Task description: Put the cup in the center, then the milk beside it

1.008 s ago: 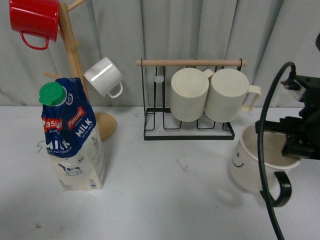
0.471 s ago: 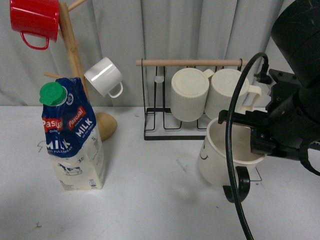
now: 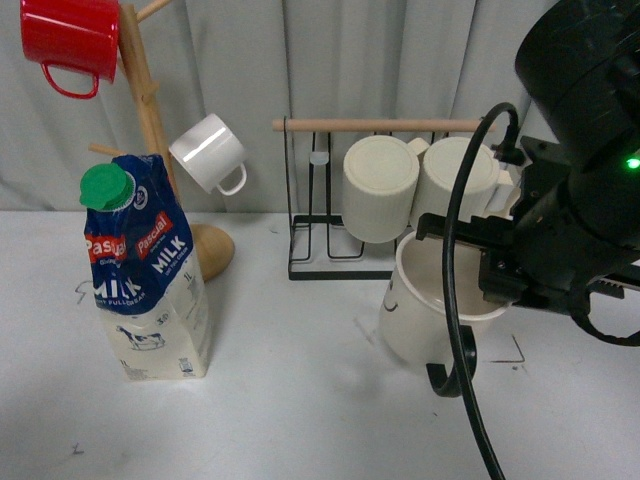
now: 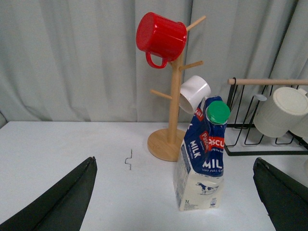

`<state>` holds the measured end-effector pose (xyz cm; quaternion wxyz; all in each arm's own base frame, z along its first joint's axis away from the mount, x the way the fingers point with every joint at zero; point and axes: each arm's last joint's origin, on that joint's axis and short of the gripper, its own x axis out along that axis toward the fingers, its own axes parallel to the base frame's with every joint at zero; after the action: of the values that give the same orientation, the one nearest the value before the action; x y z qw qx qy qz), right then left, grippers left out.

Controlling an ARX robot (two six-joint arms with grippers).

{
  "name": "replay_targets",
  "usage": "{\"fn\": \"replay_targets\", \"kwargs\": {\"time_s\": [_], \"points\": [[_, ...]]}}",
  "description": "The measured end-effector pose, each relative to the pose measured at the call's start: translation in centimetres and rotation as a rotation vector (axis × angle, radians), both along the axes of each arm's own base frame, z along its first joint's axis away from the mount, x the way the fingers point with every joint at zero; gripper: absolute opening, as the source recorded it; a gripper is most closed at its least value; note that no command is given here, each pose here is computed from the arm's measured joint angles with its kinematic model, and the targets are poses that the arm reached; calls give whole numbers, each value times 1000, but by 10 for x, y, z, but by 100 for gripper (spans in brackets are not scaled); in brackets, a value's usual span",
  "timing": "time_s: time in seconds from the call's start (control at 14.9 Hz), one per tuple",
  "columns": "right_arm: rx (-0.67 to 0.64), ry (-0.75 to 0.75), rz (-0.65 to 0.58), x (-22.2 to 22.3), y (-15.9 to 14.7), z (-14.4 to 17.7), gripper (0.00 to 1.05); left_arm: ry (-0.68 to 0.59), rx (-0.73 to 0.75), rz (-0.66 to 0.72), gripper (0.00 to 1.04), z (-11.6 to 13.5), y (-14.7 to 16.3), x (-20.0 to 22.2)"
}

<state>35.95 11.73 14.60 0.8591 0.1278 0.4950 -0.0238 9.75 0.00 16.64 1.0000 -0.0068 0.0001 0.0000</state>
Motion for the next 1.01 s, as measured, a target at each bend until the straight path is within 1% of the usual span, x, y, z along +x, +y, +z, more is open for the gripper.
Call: {"fn": "replay_targets", "kwargs": {"time_s": [0.27,0.4,0.47,0.54,0.61,0.74,0.81,0.87,0.94,1.01], "points": [[-1,29,-1,2,6,-9,3,0,0,0,98,0,0,0],[-4,56,-1,6,13,-19,3,0,0,0,98,0,0,0],[-7,17,8,18,21,-30,54,0,0,0,98,0,0,0],[-13,-26,15,15,20,-24,63,0,0,0,98,0,0,0],[-30,-121,23,9,17,-13,74,0,0,0,98,0,0,0],[7,-375,79,-8,11,22,96,0,0,0,98,0,0,0],[11,-511,82,-7,13,32,99,0,0,0,98,0,0,0],[-74,-743,43,-9,7,29,88,-1,0,-2,98,0,0,0],[-161,-814,55,-29,-7,8,77,0,0,0,98,0,0,0],[-221,-820,71,-50,-23,-10,68,2,0,4,98,0,0,0]]}}
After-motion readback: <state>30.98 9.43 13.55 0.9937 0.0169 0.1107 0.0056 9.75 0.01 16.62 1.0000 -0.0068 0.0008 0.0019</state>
